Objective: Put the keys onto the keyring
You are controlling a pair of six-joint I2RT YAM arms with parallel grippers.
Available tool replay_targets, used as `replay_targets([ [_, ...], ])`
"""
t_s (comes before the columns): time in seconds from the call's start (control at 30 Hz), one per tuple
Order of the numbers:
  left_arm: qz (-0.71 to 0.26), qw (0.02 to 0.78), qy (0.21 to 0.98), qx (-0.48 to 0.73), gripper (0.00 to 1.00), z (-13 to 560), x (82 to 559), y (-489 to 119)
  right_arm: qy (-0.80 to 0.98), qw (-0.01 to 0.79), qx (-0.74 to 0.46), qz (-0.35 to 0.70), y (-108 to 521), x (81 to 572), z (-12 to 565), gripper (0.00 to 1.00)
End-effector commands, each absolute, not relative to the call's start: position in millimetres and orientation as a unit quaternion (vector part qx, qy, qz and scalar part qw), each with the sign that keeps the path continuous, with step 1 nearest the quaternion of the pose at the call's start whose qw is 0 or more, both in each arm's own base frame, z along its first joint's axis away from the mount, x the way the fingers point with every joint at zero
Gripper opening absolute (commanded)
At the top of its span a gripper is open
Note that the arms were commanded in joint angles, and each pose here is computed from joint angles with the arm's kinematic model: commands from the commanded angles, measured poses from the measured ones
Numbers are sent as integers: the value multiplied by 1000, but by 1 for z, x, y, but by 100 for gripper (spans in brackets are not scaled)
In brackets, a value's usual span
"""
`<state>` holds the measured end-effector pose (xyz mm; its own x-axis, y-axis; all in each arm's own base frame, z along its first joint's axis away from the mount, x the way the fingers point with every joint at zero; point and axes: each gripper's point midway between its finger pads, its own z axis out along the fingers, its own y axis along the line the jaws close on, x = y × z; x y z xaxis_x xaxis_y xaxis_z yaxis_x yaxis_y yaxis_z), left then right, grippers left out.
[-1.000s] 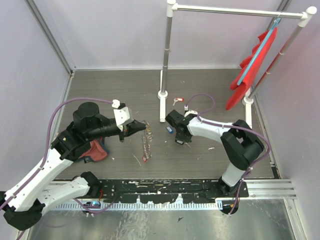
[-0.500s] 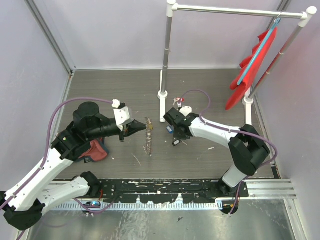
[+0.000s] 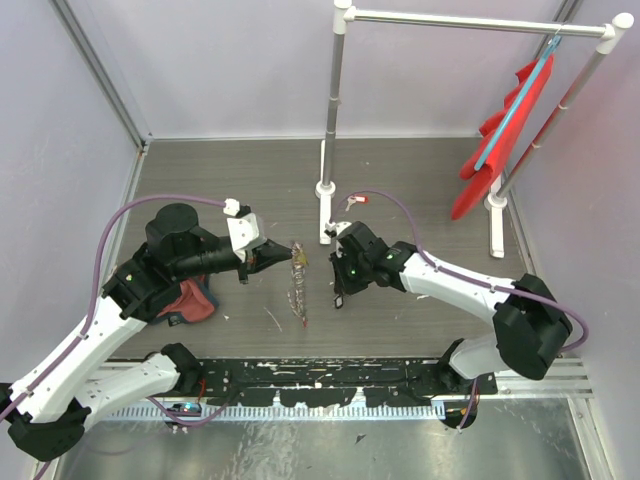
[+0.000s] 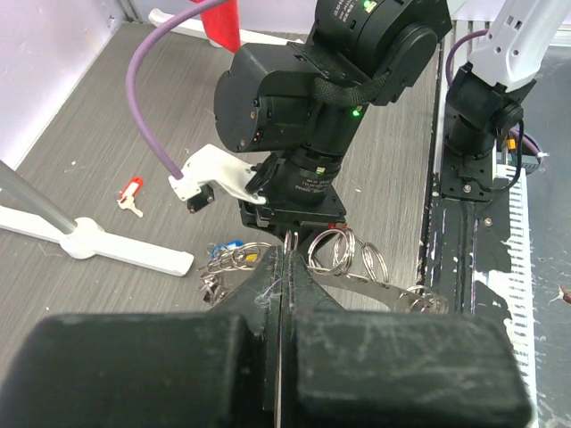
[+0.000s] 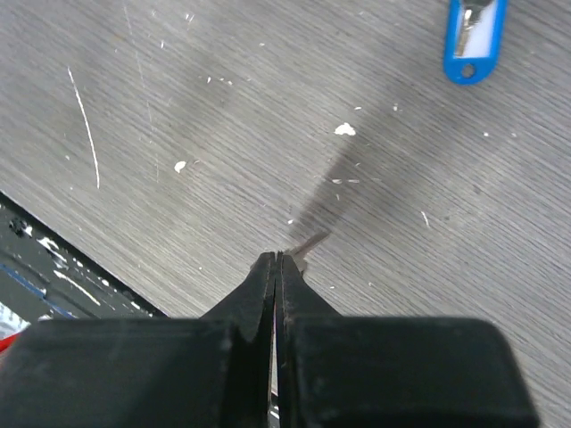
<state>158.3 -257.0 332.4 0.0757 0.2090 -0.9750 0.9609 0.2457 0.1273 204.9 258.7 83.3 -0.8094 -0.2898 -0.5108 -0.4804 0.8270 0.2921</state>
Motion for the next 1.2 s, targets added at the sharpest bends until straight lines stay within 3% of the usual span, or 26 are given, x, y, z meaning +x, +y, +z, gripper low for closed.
replay_targets([
  [0.0,-359,554,558,503,0,344,159,-260,914,222,-254,226,266,200,83,1],
  [0.4,-359,554,558,503,0,344,161,-261,941,247,-202,109,236,231,68,1],
  [0.73,-357,556,560,501,0,344,162,-260,940,256,-201,104,254,252,58,4],
  [1.17,-357,554,561,501,0,343,162,-260,937,263,-200,111,265,262,50,26],
])
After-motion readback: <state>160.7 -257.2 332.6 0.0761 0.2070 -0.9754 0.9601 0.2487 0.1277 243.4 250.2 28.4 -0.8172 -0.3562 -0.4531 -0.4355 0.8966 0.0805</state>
